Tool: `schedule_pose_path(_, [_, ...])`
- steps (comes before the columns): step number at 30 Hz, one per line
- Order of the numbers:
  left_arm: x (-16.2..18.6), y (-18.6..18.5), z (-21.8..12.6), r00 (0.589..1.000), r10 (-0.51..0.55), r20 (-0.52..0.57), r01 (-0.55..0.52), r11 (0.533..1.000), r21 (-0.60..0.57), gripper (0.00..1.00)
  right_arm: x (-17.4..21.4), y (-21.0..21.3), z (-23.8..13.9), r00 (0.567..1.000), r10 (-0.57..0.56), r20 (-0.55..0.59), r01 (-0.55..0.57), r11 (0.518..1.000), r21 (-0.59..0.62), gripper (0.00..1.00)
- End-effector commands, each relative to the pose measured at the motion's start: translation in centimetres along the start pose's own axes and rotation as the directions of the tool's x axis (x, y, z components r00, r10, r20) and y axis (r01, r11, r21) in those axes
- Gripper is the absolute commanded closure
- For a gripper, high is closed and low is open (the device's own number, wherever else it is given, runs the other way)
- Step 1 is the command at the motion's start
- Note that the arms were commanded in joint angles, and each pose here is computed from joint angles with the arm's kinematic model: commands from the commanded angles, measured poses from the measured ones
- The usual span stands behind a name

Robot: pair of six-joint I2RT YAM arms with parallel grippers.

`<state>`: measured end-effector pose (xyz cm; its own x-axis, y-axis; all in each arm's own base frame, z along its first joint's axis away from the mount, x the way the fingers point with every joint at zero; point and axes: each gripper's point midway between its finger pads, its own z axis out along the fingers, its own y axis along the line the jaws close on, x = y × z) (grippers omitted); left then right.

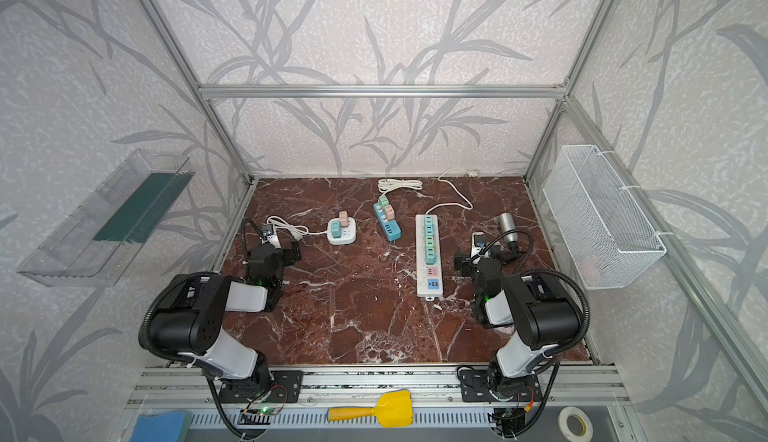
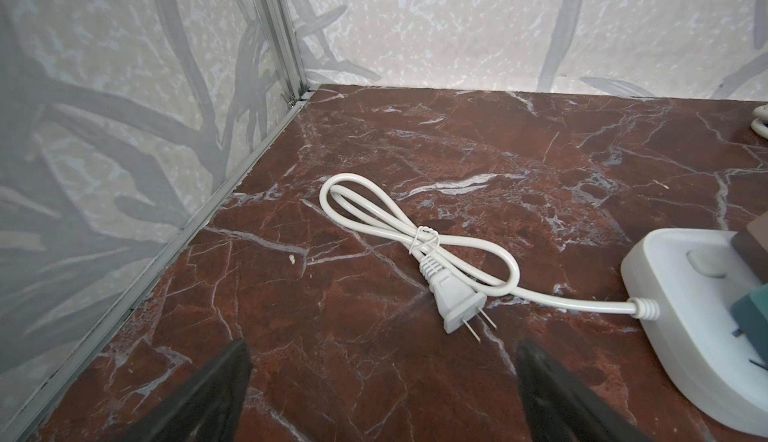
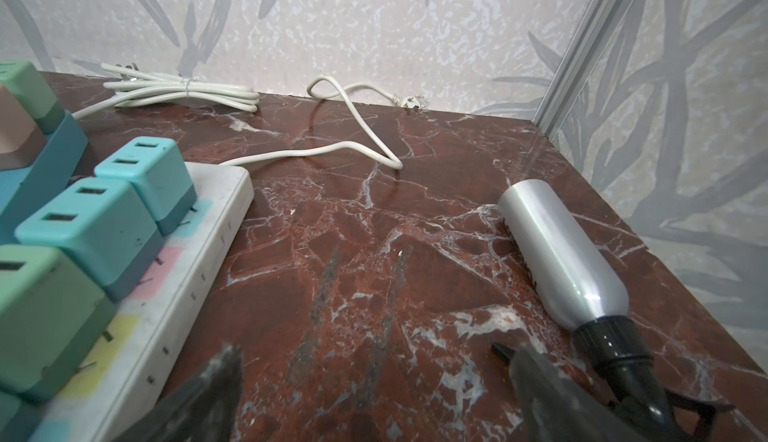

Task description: Insert the plug

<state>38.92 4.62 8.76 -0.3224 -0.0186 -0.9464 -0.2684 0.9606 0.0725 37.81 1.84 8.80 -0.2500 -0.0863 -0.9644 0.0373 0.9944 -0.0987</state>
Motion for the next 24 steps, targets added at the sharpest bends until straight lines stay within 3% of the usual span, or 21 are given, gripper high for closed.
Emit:
schedule_pose_path(1, [-0.91, -0.02, 0.04, 1.000, -0.018, 0.014, 0.018, 1.000, 0.009, 0.01, -1.19, -0.24, 1.54, 0.999, 0.001, -0.041, 0.000, 1.000, 0.019, 0.01])
schedule_pose_path(24, [-0.92, -0.04, 0.05, 1.000, -0.018, 0.014, 0.018, 1.000, 0.010, 0.01, -1.16, -0.27, 1.54, 0.999, -0.002, -0.041, 0.002, 1.000, 0.021, 0.01])
